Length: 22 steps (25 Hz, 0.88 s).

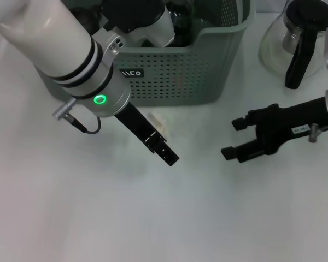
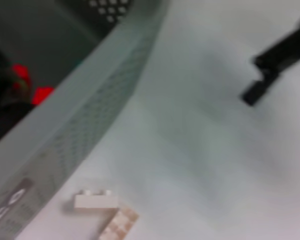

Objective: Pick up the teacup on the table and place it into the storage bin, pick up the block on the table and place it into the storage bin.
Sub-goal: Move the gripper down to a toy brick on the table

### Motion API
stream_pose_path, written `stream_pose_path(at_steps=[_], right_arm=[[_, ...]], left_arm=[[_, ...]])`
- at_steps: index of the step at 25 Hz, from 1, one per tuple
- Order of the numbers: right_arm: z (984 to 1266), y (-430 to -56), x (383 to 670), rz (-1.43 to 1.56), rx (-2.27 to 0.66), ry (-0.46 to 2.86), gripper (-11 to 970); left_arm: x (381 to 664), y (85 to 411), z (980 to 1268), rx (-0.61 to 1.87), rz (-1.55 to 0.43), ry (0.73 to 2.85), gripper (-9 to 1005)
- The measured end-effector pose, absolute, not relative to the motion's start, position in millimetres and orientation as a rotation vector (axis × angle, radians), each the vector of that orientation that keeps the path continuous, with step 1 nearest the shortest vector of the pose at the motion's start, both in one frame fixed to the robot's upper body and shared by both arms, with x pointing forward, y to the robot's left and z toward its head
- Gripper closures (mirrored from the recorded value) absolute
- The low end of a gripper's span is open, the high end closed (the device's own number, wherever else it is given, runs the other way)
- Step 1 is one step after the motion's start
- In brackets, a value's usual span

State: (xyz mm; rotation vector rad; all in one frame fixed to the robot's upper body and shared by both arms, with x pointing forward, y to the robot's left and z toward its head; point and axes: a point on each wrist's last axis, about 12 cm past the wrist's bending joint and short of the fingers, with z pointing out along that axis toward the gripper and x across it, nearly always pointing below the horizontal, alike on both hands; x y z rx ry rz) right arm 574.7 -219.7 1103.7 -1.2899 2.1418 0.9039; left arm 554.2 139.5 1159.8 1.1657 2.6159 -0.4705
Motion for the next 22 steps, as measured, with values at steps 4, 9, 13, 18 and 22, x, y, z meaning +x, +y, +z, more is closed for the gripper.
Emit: stream_pose_path(at_steps=[4, 9, 13, 18, 22], right_arm=[[1114, -224, 570, 0.931, -1.399, 2.11, 18], [1125, -229, 570, 0.908, -1.475, 2.074, 18], [1127, -230, 573, 0.872, -1.507, 2.061, 18], [1128, -230, 574, 0.854, -1.53, 2.053, 18], [1128, -229, 574, 0.852, -1.538, 2.044, 18]], left_arm=[[559, 139, 1154, 1.05, -0.456, 2.665, 45], [565, 135, 1144, 0.912, -0.461, 2.727, 44], [571, 130, 1140, 0.844, -0.462, 2.748, 44], [578, 131, 1137, 0.778, -0.411, 2.756, 44], [581, 131, 1137, 0.755, -0.356, 2.752, 45]])
